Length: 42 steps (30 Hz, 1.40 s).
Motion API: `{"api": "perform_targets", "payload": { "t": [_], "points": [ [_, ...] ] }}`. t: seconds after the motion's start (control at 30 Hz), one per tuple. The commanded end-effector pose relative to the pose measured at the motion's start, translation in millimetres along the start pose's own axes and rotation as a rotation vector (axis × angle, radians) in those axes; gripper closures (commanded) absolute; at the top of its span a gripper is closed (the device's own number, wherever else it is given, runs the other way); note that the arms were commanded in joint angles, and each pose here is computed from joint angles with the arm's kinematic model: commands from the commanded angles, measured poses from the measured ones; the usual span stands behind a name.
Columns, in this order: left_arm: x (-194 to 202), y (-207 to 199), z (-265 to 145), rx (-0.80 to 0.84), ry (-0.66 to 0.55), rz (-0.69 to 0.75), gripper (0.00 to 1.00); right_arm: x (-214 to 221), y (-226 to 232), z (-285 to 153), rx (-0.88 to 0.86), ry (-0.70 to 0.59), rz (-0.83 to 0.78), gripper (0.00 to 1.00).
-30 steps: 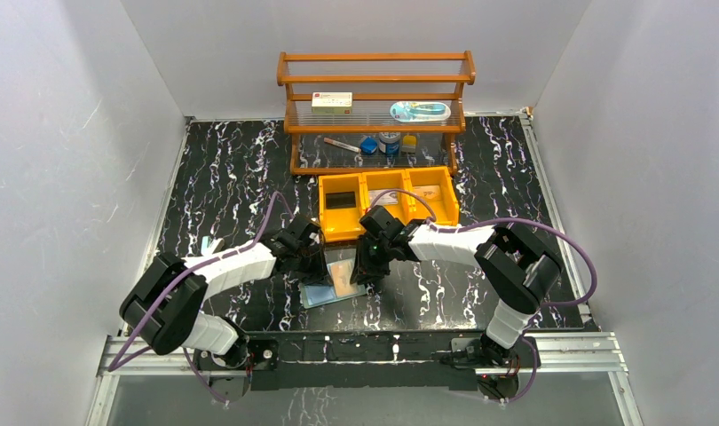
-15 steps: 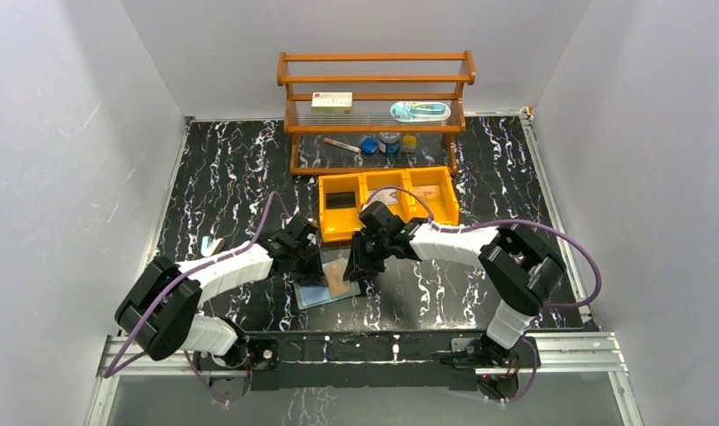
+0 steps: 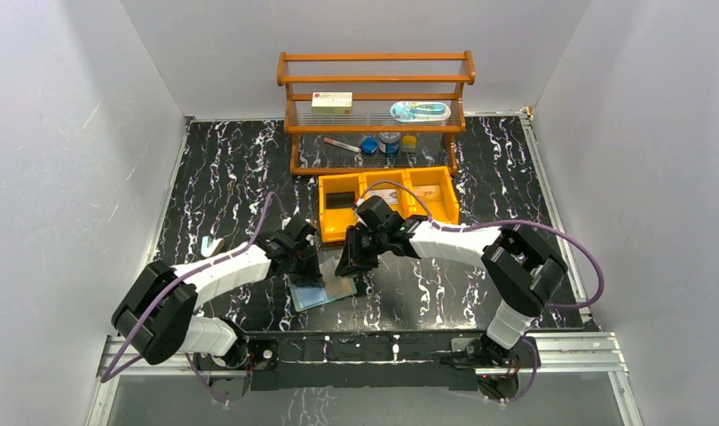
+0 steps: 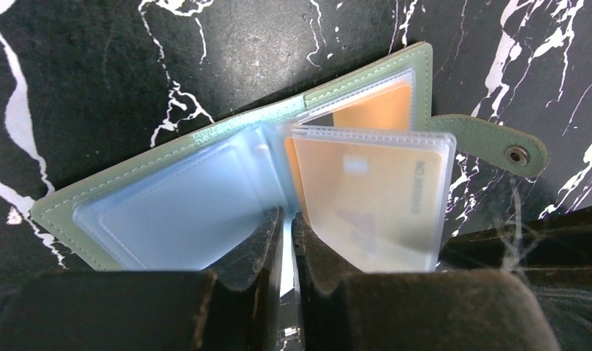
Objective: Take the credit cards out of the card holder
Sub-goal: Remove the credit card from the card holder.
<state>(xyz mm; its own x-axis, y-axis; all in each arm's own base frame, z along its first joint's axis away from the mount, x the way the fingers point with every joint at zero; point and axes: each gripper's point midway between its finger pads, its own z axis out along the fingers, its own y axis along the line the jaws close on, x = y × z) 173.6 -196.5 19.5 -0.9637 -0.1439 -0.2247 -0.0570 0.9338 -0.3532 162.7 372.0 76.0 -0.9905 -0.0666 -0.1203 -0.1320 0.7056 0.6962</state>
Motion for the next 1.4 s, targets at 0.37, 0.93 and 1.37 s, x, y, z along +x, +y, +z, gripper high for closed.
{"api": "perform_targets", "payload": {
  "t": [0.37, 0.93, 1.37],
  "points": [
    [-8, -2, -14, -0.011, -0.033, 0.017, 0.90, -12, 20, 8, 0.029, -0.015, -0.038, 0.65],
    [-6, 41, -41, -0.202, -0.105, -0.026, 0.52, -1, -24, 22, 0.169, 0.011, -0.004, 0.58],
    [19, 57, -38, -0.195, -0.069, -0.086, 0.47, 2, -29, 28, 0.179, 0.032, 0.000, 0.58]
  ]
}}
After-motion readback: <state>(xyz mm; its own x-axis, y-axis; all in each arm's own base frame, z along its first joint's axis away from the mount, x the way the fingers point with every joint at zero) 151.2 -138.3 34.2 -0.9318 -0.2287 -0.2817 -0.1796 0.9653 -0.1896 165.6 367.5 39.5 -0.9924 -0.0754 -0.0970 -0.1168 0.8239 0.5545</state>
